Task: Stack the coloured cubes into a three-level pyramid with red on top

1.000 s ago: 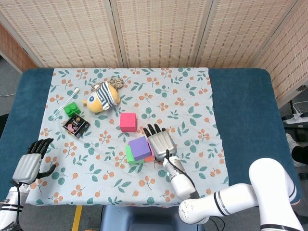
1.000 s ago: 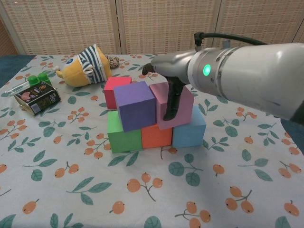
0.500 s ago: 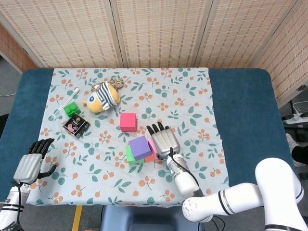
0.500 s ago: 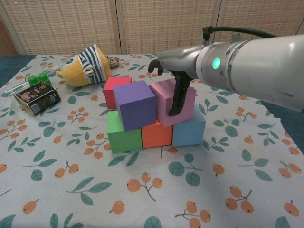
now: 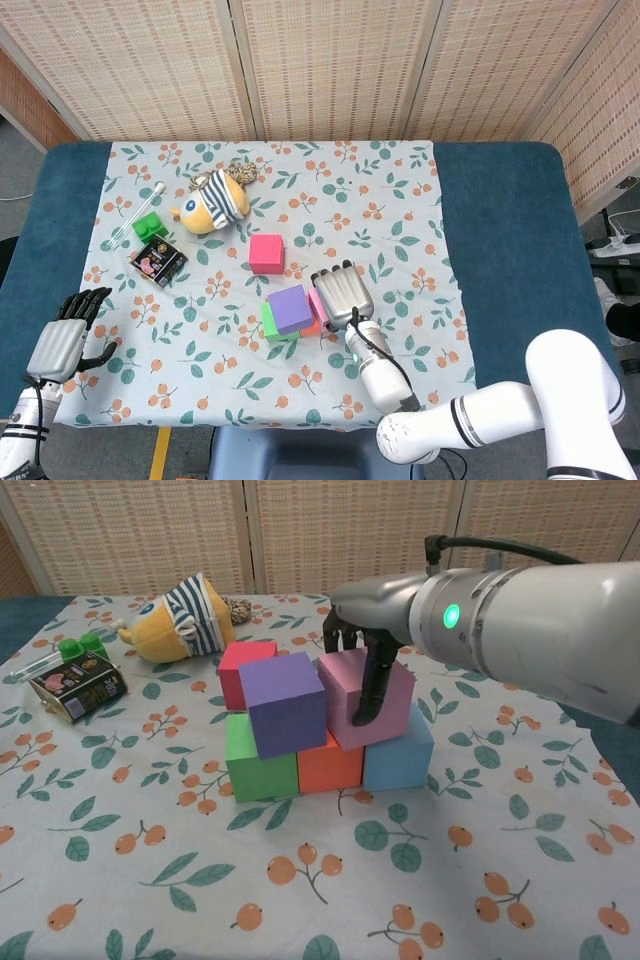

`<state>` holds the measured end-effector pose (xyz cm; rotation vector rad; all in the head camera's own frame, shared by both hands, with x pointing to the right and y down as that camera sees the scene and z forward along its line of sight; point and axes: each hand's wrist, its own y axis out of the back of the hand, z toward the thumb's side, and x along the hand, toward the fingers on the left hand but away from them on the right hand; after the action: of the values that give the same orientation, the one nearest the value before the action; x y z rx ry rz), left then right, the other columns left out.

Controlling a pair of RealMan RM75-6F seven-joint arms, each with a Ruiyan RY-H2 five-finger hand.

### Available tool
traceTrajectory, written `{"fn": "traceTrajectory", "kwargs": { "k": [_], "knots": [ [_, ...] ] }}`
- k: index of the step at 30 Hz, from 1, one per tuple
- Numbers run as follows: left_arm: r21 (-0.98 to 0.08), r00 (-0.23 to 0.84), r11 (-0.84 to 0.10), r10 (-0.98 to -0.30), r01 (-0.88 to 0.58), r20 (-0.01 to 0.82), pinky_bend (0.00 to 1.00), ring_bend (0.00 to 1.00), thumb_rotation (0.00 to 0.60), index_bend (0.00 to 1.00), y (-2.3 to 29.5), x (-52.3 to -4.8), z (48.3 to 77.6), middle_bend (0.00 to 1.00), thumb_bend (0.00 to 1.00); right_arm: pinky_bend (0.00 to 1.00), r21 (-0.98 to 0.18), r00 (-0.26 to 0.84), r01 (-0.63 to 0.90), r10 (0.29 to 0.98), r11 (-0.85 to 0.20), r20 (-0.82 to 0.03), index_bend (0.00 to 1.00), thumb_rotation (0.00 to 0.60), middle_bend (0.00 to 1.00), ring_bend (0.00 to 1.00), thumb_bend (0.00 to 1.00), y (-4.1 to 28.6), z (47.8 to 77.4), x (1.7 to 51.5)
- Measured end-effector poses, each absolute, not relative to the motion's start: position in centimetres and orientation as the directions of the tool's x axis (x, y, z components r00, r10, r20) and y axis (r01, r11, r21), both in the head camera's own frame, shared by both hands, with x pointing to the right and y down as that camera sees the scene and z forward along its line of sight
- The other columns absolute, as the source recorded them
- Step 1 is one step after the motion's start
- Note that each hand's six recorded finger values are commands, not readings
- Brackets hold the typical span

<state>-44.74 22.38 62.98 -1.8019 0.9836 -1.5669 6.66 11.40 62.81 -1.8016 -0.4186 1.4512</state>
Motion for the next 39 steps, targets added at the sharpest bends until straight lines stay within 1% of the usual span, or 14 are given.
{"fn": "traceTrajectory", "kwargs": {
  "k": [15, 24, 27, 29, 32, 36, 39],
  "knots": [
    [-0.797, 0.052, -0.58, -0.812, -0.17, 0.581, 0.07, 0.04, 0.6, 0.0, 22.36, -44.76, 62.95, 0.05, 0.35, 0.24, -0.744, 0.301, -0.199, 0.682, -0.638, -0.666, 0.47, 0.6, 0.42, 0.37, 0.04, 11.37, 62.92, 6.23],
    [-0.796, 0.051, -0.581, -0.812, -0.171, 0.582, 0.07, 0.04, 0.6, 0.0, 22.33, -44.83, 62.98, 0.05, 0.35, 0.24, -0.746, 0.299, -0.205, 0.685, -0.634, -0.664, 0.4, 0.6, 0.42, 0.37, 0.04, 11.45, 63.27, 6.05],
    [-0.795, 0.051, -0.581, -0.812, -0.171, 0.582, 0.07, 0.04, 0.6, 0.0, 22.35, -44.82, 62.98, 0.05, 0.35, 0.24, -0.744, 0.298, -0.209, 0.684, -0.634, -0.666, 0.35, 0.6, 0.41, 0.37, 0.04, 11.54, 63.39, 6.01],
    [-0.796, 0.051, -0.581, -0.812, -0.171, 0.582, 0.07, 0.04, 0.6, 0.0, 22.33, -44.81, 63.0, 0.05, 0.35, 0.24, -0.744, 0.298, -0.211, 0.683, -0.634, -0.667, 0.3, 0.6, 0.38, 0.36, 0.04, 11.58, 63.44, 5.98],
    [-0.795, 0.051, -0.582, -0.811, -0.171, 0.582, 0.07, 0.04, 0.6, 0.0, 22.34, -44.83, 63.01, 0.05, 0.35, 0.24, -0.74, 0.296, -0.218, 0.68, -0.636, -0.671, 0.15, 0.6, 0.29, 0.3, 0.04, 11.67, 63.5, 5.97],
    [-0.795, 0.052, -0.581, -0.811, -0.172, 0.582, 0.07, 0.04, 0.6, 0.0, 22.32, -44.84, 63.0, 0.05, 0.35, 0.24, -0.737, 0.298, -0.216, 0.676, -0.64, -0.674, 0.02, 0.6, 0.21, 0.22, 0.04, 11.72, 63.37, 5.88],
    [-0.795, 0.052, -0.581, -0.812, -0.174, 0.581, 0.07, 0.04, 0.6, 0.0, 22.31, -44.87, 62.95, 0.05, 0.35, 0.24, -0.735, 0.3, -0.213, 0.672, -0.644, -0.676, 0.0, 0.6, 0.18, 0.19, 0.04, 11.75, 63.28, 5.9]
  ]
}}
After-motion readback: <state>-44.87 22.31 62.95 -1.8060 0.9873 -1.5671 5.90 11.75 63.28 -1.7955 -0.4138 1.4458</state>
